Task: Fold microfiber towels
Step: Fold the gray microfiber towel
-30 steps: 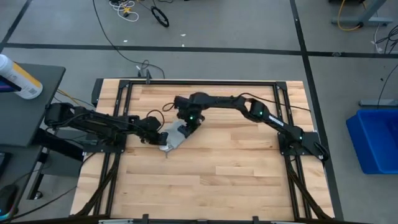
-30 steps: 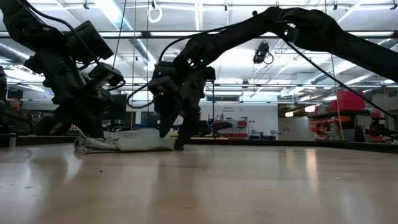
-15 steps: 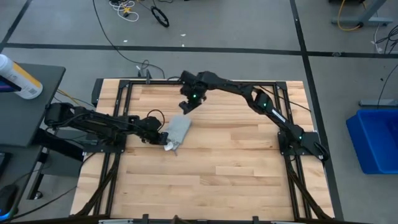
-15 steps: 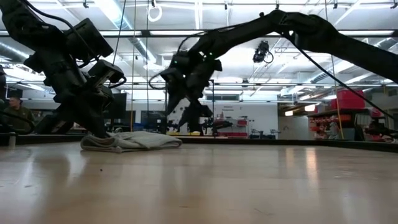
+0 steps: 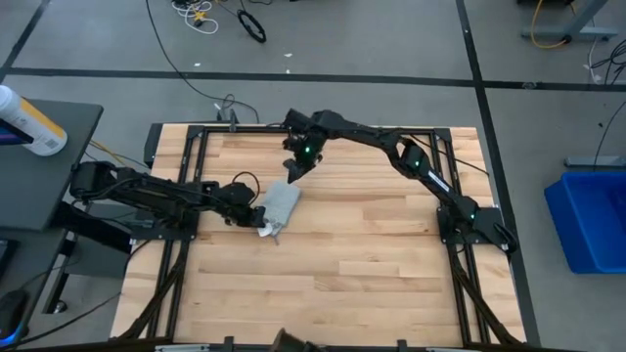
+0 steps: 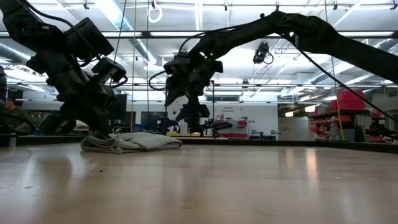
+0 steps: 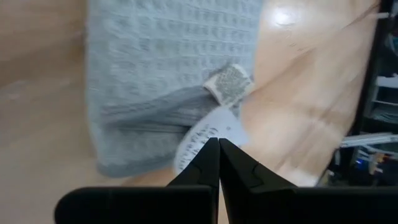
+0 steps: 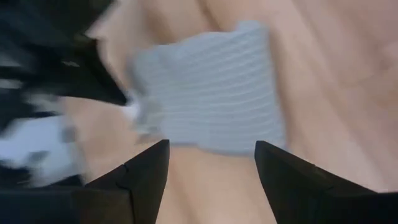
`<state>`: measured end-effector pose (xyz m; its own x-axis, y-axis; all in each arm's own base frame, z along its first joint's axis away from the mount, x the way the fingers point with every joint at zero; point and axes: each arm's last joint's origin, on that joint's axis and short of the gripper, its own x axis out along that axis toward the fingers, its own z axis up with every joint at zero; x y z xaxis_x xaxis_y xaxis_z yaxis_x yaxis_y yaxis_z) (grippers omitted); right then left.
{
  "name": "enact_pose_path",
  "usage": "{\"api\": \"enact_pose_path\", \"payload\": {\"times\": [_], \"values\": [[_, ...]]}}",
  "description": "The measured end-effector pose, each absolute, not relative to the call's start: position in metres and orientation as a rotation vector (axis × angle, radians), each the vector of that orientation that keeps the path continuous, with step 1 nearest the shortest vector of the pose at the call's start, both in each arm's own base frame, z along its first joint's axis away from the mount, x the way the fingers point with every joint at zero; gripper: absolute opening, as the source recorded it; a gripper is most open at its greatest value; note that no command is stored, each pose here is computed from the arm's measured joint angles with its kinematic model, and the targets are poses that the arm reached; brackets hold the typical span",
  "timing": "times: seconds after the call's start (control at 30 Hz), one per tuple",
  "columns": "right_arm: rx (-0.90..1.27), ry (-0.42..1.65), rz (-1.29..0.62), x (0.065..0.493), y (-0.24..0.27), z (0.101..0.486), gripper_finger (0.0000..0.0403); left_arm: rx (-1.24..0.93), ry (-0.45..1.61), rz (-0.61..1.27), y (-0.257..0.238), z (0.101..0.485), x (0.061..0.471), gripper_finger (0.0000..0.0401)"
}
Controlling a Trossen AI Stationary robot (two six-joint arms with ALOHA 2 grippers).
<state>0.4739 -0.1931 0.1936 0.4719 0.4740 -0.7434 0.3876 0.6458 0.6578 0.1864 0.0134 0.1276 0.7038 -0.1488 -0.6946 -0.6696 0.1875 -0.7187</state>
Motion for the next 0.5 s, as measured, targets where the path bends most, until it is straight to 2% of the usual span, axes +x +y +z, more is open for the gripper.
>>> {"api": "enact_pose_path", "payload": {"times": [0.07, 0.2, 0.5], "values": [[1.008, 1.094, 0.124, 0.469, -0.202, 0.195, 0.0245, -1.378, 0.74, 0.395, 0.013, 0.129, 0.188, 0.0006], [1.046, 1.07, 0.122, 0.461, -0.22, 0.196, 0.0243, -1.406, 0.707, 0.39, 0.012, 0.131, 0.19, 0.0006], [1.233, 0.953, 0.287, 0.447, -0.249, 0.203, 0.0241, -1.425, 0.716, 0.419, 0.012, 0.13, 0.189, 0.0006]]}}
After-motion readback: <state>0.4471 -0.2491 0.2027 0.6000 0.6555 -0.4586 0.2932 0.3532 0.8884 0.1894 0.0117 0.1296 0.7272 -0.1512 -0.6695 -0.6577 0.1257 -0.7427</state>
